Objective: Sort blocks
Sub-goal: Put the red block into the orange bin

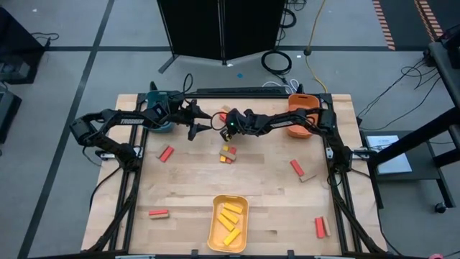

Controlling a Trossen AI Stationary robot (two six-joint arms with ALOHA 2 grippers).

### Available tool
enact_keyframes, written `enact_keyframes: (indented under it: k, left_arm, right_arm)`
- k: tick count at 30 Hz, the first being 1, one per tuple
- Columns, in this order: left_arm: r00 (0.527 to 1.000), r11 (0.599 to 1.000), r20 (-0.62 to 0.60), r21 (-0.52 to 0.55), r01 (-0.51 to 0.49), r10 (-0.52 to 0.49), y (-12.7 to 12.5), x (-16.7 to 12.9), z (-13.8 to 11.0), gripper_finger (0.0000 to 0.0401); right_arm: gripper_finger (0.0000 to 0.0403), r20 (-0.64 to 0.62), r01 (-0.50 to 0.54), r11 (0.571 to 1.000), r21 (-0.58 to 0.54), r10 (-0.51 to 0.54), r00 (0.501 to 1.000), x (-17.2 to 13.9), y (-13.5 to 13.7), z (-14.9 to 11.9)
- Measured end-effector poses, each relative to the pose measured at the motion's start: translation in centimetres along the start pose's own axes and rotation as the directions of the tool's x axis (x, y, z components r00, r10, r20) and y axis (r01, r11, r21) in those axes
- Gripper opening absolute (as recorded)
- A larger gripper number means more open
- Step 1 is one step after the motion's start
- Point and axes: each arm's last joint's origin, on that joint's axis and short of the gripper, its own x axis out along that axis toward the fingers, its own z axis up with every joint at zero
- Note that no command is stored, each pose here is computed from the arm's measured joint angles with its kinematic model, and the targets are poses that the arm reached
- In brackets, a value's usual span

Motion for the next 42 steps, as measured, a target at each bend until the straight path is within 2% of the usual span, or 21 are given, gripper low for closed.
enact_keyframes:
  k: [5, 11, 16, 20, 27, 32, 38, 42]
  left_arm:
    - [1.000, 1.000, -0.002, -0.004, 0.000, 0.000, 0.0, 0.0, 0.0, 0.0237]
    - [1.000, 1.000, -0.003, -0.004, -0.005, 0.005, 0.0, 0.0, 0.0, 0.0237]
    - [0.995, 0.995, -0.026, -0.012, -0.101, 0.101, 0.2, 0.0, -0.1, 0.0237]
    - [0.986, 0.988, -0.067, -0.037, -0.152, 0.150, 0.4, 0.2, 0.4, 0.0237]
    - [0.983, 0.991, -0.153, -0.073, -0.114, 0.102, -0.1, 0.9, 1.9, 0.0237]
    - [0.984, 0.994, -0.158, -0.057, -0.089, 0.079, -0.5, 1.2, 2.7, 0.0237]
    - [0.946, 1.000, -0.323, 0.005, -0.014, 0.015, -0.9, 0.9, 4.0, 0.0237]
    - [0.936, 0.996, -0.346, 0.072, -0.050, 0.072, -0.4, 0.6, 5.3, 0.0237]
  right_arm:
    - [0.0037, 0.023, -0.023, 1.000, -0.016, 0.023, 0.999, -1.6, 0.5, 0.9]
    - [0.0052, -0.080, -0.001, 0.998, -0.058, -0.004, 0.997, -4.6, 0.8, 0.8]
    - [0.0057, -0.214, 0.079, 0.992, -0.098, -0.099, 0.972, -5.6, 0.0, -0.3]
    - [0.0058, -0.214, 0.146, 0.983, -0.108, -0.166, 0.962, -5.4, -0.8, -0.3]
    - [0.0063, -0.241, 0.223, 0.972, -0.073, -0.234, 0.942, -5.0, -2.8, 0.2]
    - [0.0091, -0.211, 0.193, 0.975, -0.106, -0.212, 0.954, -4.9, -2.6, 0.5]
    - [0.0159, -0.215, 0.185, 0.972, -0.144, -0.213, 0.953, -4.9, -2.7, 0.5]
    - [0.0193, -0.209, 0.179, 0.970, -0.161, -0.211, 0.955, -5.6, -2.7, 0.9]
